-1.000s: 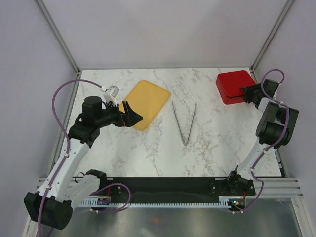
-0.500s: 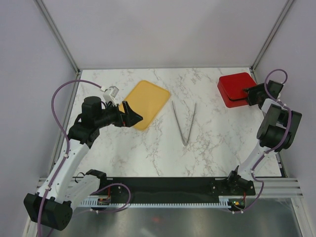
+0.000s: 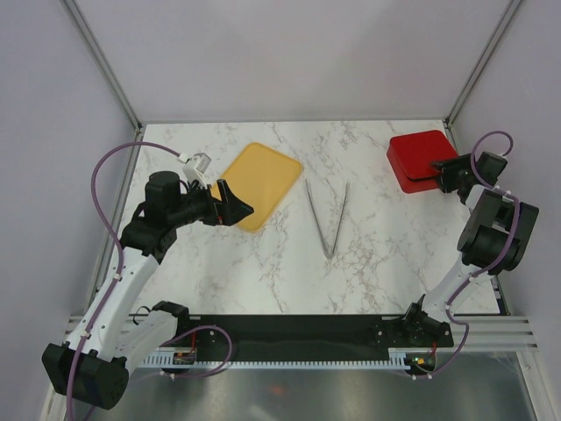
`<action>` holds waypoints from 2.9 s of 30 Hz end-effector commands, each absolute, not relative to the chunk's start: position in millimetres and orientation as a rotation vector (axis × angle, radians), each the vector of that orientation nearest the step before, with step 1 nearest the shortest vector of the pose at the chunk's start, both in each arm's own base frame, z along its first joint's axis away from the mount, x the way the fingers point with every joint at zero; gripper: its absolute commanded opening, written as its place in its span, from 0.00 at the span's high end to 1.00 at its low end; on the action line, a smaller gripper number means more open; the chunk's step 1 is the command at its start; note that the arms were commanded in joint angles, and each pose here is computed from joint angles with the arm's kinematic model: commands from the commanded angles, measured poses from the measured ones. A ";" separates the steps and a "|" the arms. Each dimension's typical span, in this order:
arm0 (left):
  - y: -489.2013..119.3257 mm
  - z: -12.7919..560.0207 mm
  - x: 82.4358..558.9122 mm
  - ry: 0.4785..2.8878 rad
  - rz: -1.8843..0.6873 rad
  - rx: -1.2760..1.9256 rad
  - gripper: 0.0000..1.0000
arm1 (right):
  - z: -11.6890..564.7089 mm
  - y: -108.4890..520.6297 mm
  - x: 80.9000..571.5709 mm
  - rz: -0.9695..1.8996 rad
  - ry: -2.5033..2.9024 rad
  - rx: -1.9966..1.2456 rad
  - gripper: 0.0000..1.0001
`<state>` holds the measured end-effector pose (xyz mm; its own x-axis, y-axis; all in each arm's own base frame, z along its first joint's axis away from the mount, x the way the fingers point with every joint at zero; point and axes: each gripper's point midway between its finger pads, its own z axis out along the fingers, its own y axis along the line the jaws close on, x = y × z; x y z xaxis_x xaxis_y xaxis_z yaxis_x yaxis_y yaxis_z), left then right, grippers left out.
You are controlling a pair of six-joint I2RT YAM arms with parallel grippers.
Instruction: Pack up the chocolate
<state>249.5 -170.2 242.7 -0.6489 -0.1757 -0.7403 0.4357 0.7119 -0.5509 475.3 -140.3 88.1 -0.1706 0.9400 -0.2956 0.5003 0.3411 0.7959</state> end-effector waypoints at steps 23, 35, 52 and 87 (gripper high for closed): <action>-169.0 252.1 252.1 2.036 -0.916 0.224 0.00 | 97.7 -161.3 411.8 0.589 1.900 1.392 0.48; -167.2 252.8 250.0 2.027 -0.909 0.218 0.00 | 159.6 -144.8 476.9 0.369 2.016 1.069 0.56; -165.9 253.9 249.8 2.022 -0.902 0.216 0.00 | 87.9 -157.7 464.7 -0.153 2.341 0.997 0.61; -165.3 257.4 250.3 2.014 -0.902 0.208 0.00 | 173.3 -131.0 492.3 0.043 2.232 0.850 0.66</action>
<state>246.1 -168.6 249.0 -0.6281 -0.1825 -0.7564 0.4472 0.7108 -0.5429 465.5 -143.6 117.2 -0.5550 0.6234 -0.5508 0.6501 0.7381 0.1804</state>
